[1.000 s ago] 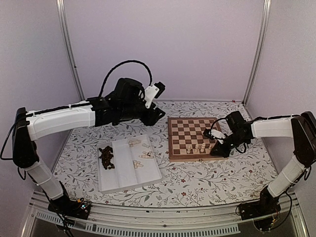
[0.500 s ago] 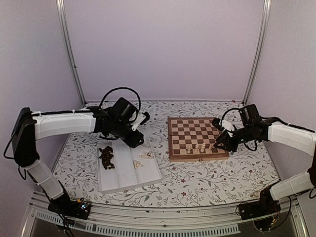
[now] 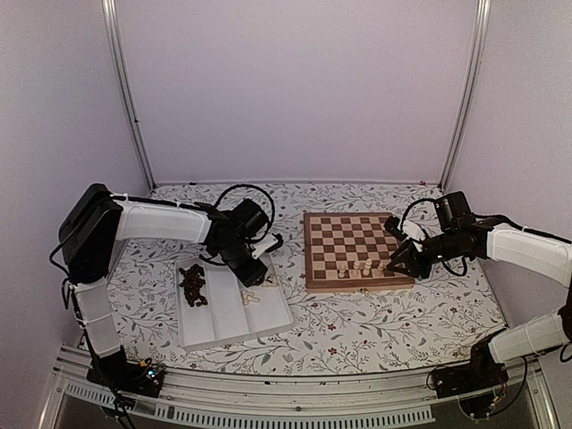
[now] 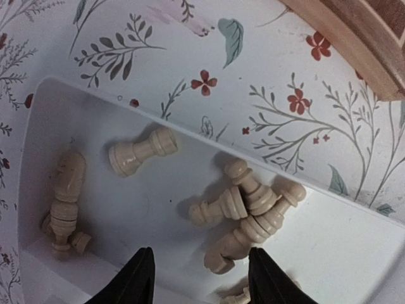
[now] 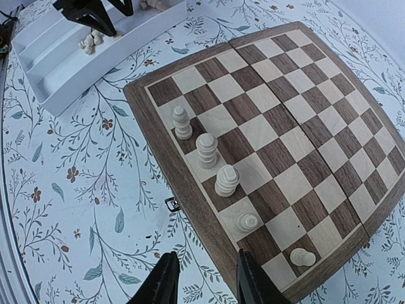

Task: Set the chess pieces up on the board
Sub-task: Pick up the chess piece from the storage box.

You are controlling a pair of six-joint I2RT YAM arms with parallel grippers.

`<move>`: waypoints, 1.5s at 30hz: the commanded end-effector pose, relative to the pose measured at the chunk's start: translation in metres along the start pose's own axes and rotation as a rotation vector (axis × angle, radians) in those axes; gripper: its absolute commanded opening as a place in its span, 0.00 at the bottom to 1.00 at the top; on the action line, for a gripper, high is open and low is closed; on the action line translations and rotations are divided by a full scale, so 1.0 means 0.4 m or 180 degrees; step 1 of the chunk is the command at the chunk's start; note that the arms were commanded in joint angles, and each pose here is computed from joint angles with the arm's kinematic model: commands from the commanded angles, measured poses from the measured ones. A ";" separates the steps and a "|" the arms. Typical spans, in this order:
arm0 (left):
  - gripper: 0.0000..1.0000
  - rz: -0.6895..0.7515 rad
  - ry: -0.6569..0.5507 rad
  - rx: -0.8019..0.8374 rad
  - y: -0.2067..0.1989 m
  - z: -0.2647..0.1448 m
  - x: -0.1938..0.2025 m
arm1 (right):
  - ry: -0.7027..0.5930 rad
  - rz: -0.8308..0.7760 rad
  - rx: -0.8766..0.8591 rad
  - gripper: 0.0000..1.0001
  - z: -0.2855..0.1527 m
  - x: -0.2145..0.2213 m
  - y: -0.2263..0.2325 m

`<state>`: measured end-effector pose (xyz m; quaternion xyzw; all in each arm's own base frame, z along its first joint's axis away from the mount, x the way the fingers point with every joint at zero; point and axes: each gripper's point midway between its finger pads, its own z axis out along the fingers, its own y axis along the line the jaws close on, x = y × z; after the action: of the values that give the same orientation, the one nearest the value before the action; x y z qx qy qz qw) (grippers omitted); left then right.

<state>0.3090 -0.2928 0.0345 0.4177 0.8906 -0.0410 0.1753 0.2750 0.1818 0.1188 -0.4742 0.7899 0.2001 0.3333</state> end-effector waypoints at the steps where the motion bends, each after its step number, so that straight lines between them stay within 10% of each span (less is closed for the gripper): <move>1: 0.52 0.0161 0.0084 -0.0032 0.001 0.005 0.000 | -0.0100 -0.0066 -0.0003 0.35 -0.014 -0.013 0.008; 28: 0.11 0.0624 0.0179 0.0481 -0.142 -0.006 0.071 | 0.0009 0.0043 -0.0116 0.32 0.013 0.003 0.005; 45: 0.04 0.0319 -0.1247 0.0843 -0.138 -0.237 -0.069 | -0.0705 -0.0003 -0.1250 0.31 -0.013 -0.374 0.111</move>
<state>0.2485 -0.3188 0.1059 0.4872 0.8217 -0.1702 0.2420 0.2957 0.2550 0.2103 -0.5130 0.7147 0.3089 0.3614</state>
